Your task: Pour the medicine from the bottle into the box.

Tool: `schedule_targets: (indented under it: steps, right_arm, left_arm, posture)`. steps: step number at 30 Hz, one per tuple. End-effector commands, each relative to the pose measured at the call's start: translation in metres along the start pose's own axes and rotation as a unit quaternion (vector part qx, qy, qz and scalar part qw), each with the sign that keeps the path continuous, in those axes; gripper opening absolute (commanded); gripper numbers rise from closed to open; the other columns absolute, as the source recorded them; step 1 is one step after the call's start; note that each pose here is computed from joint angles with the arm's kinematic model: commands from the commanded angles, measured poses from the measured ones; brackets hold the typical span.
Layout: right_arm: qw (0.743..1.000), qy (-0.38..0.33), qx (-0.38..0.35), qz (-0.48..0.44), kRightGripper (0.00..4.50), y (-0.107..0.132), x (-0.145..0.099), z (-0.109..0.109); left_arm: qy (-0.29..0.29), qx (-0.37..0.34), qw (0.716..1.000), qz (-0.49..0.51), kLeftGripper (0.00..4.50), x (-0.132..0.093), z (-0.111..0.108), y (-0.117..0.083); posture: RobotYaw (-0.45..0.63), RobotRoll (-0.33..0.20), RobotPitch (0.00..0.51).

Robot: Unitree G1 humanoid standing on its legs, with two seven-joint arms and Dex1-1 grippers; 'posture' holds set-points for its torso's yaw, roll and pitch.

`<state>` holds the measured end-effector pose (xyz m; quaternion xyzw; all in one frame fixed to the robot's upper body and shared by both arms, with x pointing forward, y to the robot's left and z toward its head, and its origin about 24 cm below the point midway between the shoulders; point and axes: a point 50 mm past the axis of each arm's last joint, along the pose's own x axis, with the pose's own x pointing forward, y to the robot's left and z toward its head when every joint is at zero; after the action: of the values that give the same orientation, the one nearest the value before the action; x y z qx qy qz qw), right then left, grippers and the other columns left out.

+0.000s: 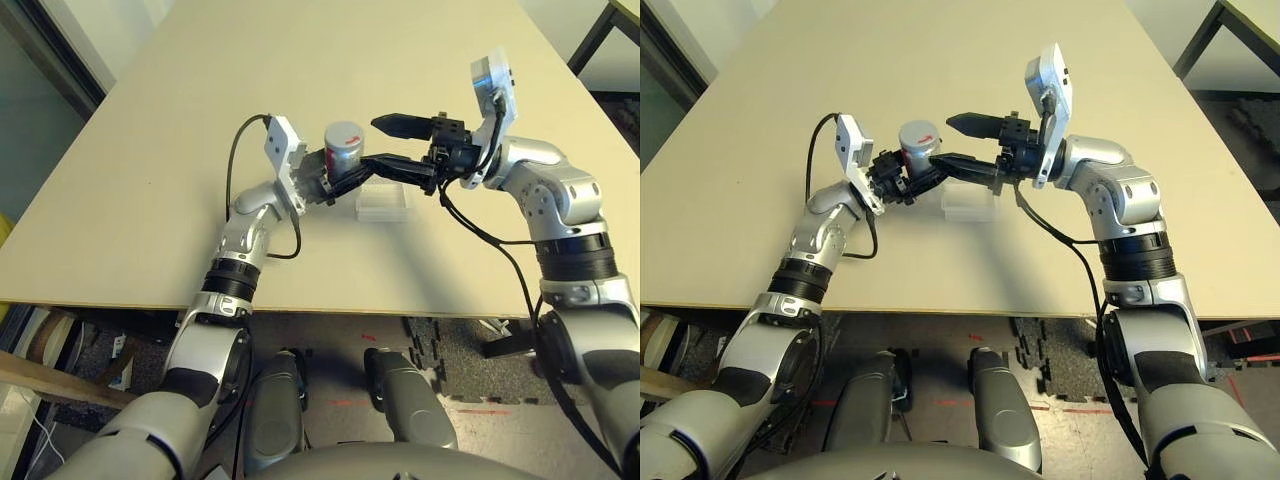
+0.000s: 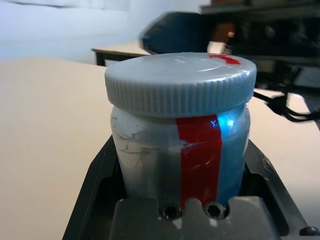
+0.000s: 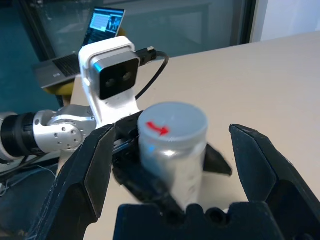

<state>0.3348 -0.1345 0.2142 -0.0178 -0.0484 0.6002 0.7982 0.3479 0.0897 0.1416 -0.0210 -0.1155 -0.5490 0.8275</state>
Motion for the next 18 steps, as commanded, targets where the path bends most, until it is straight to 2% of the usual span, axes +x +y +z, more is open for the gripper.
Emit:
schedule_targets:
  steps: [1,16,18]
  right_arm:
    - [1.0,0.004,-0.01,0.003,4.5,-0.003,0.003,0.001]
    - [1.0,0.006,-0.019,0.007,4.5,-0.004,0.008,0.0]
    - [1.0,0.006,-0.02,0.006,4.12,-0.004,0.008,0.0]
  left_arm:
    - [0.016,0.019,0.999,-0.023,2.72,0.004,0.003,0.003]
    - [0.017,0.021,0.999,-0.035,2.72,0.015,0.006,0.007]
    - [0.016,0.02,0.999,-0.035,2.72,0.017,0.006,0.007]
  posture:
    - [-0.23,0.0,0.139]
    - [-0.26,0.0,0.14]
    - [-0.26,0.0,0.14]
